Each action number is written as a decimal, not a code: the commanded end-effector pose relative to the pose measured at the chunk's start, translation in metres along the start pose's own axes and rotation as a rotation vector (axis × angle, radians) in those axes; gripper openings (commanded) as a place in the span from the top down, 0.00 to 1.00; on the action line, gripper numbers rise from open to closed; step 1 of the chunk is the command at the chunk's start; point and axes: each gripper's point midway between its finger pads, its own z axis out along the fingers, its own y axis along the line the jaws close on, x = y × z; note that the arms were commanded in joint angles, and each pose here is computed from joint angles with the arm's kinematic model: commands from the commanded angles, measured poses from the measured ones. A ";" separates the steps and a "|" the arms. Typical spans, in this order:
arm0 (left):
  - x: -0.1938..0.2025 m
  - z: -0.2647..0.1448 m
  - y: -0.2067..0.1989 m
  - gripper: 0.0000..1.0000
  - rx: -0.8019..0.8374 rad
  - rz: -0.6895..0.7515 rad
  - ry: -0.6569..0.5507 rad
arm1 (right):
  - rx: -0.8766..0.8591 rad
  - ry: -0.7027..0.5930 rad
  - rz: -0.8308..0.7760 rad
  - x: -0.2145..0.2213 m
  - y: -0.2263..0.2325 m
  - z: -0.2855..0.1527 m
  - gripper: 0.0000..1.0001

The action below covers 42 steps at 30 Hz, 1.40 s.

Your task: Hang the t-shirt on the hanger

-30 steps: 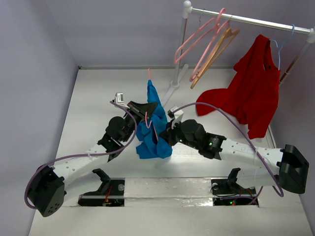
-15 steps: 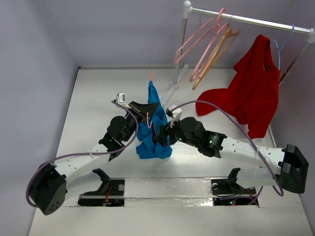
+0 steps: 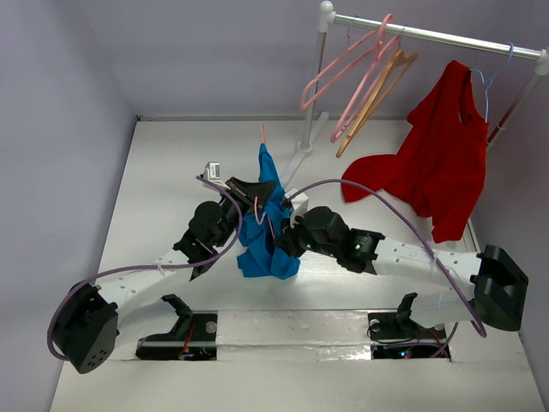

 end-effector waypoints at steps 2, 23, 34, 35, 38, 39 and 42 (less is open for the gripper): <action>-0.023 0.000 -0.031 1.00 0.084 -0.013 -0.062 | -0.032 -0.068 0.009 -0.020 0.008 -0.005 0.95; 0.002 0.005 -0.004 1.00 0.046 0.022 0.005 | -0.045 -0.228 -0.026 -0.098 0.020 -0.020 1.00; -0.003 0.012 -0.012 1.00 0.085 -0.035 -0.021 | 0.099 -0.287 0.064 -0.109 -0.019 -0.013 1.00; -0.003 0.012 -0.013 1.00 0.086 -0.043 -0.018 | 0.120 -0.283 0.065 -0.106 -0.023 -0.010 1.00; 0.006 0.015 -0.010 1.00 0.081 -0.070 0.019 | 0.190 -0.285 0.084 -0.104 -0.042 -0.004 1.00; 0.012 0.016 -0.004 1.00 0.070 -0.076 0.037 | 0.194 -0.310 0.100 -0.109 -0.046 -0.003 1.00; 0.019 0.015 0.005 1.00 0.063 -0.114 0.044 | 0.212 -0.323 0.119 -0.110 -0.052 0.003 1.00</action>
